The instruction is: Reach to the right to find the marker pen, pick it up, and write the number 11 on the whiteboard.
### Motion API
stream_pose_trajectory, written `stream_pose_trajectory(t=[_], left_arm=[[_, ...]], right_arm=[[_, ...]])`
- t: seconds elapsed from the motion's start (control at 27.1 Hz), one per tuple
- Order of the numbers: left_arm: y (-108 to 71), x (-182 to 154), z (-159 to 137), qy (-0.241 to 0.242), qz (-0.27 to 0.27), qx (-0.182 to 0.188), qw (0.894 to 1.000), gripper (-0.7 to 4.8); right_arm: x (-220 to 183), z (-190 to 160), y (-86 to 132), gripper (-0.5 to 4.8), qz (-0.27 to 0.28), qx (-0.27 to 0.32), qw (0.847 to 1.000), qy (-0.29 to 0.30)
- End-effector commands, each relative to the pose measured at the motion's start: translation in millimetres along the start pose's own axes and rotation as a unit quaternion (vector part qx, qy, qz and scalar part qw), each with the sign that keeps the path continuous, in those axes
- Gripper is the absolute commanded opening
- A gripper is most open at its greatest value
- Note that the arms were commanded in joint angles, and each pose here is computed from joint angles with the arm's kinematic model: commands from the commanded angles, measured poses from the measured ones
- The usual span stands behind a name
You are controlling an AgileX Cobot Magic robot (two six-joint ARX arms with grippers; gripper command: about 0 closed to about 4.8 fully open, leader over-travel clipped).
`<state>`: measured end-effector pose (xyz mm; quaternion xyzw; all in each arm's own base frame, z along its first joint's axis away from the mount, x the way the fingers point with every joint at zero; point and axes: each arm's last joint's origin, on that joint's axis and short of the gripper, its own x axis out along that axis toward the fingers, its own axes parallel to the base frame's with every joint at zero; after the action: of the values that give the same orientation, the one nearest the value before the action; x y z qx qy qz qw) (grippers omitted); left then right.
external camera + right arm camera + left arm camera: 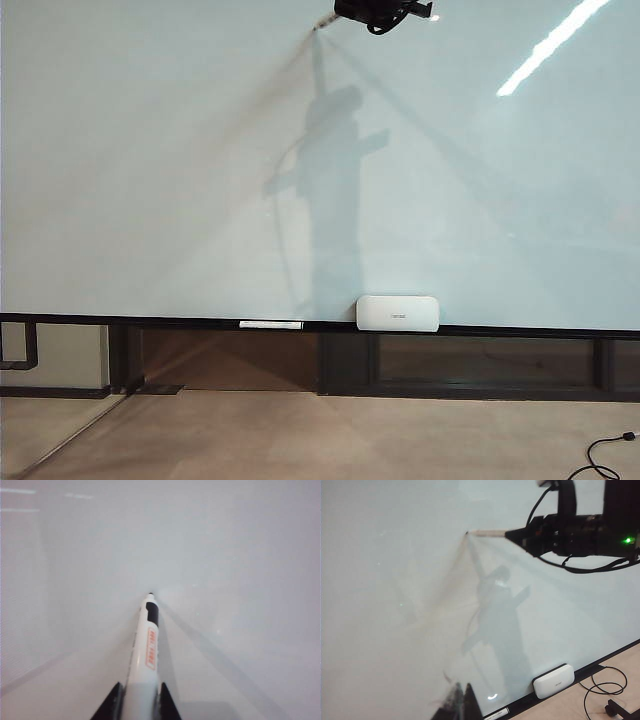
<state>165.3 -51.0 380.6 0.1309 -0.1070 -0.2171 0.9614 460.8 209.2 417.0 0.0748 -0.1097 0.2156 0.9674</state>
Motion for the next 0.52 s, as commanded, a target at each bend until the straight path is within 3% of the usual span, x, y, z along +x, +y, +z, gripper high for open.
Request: stream_pose_trajectory(t=[0.04,0.26,0.52], left_arm=[[0.4,-0.6,2.7,-0.007,-0.001,0.002,1.0,-0.06],[0.4,-0.5,2.8,-0.007,-0.001,0.002,1.0,-0.05],[0.4,-0.5,2.8,-0.007,-0.001,0.003,1.0,-0.05]], right_arm=[[-0.5,7.6,1.7,-0.03,0.0,0.001,1.0,-0.029],[-0.3,6.5,-0.4,-0.03,-0.003,-0.004,1.0,-0.026],[2.9,-9.2,-4.7,-0.02,-0.009,-0.004,1.0,0.016]])
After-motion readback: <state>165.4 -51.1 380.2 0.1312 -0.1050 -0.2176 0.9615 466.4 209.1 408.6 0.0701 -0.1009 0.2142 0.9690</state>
